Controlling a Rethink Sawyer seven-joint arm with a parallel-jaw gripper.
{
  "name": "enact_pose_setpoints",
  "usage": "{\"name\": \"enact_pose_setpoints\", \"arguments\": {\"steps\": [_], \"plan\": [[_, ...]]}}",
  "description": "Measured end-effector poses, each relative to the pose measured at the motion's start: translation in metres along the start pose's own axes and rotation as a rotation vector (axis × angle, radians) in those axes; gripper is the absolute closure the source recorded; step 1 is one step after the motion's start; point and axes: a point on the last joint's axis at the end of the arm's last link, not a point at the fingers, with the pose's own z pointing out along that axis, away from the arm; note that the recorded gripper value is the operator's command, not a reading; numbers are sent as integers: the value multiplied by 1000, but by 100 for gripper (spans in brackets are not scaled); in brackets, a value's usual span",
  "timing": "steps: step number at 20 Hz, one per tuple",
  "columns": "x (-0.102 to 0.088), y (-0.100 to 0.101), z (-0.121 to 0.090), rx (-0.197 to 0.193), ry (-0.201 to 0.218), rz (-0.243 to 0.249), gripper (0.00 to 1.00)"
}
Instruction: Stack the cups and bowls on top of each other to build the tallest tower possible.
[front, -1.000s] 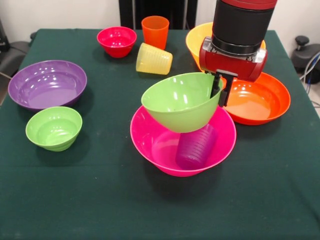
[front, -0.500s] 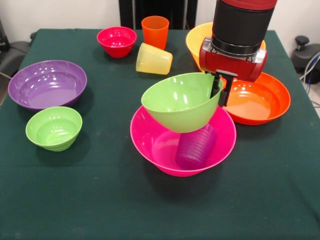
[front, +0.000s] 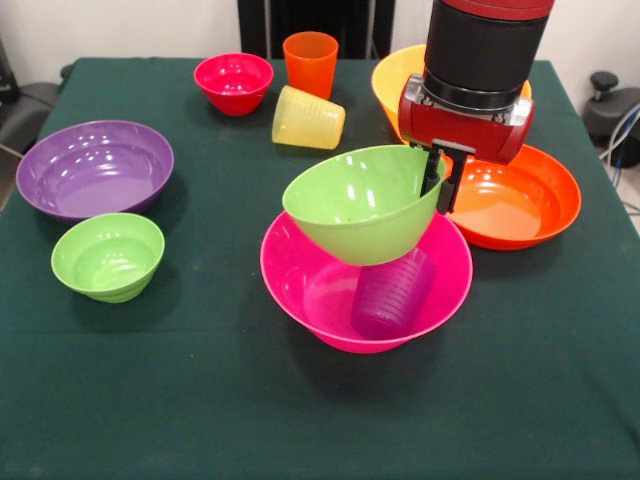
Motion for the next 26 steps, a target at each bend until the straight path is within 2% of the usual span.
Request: {"name": "enact_pose_setpoints", "arguments": {"steps": [2, 3, 19, 26], "plan": [[0, 0, 0, 0, 0, 0, 100], [0, 0, 0, 0, 0, 1, 0], [-4, -5, 0, -1, 0, 12, 0], [-15, -17, -7, -4, -10, 35, 0]]}}
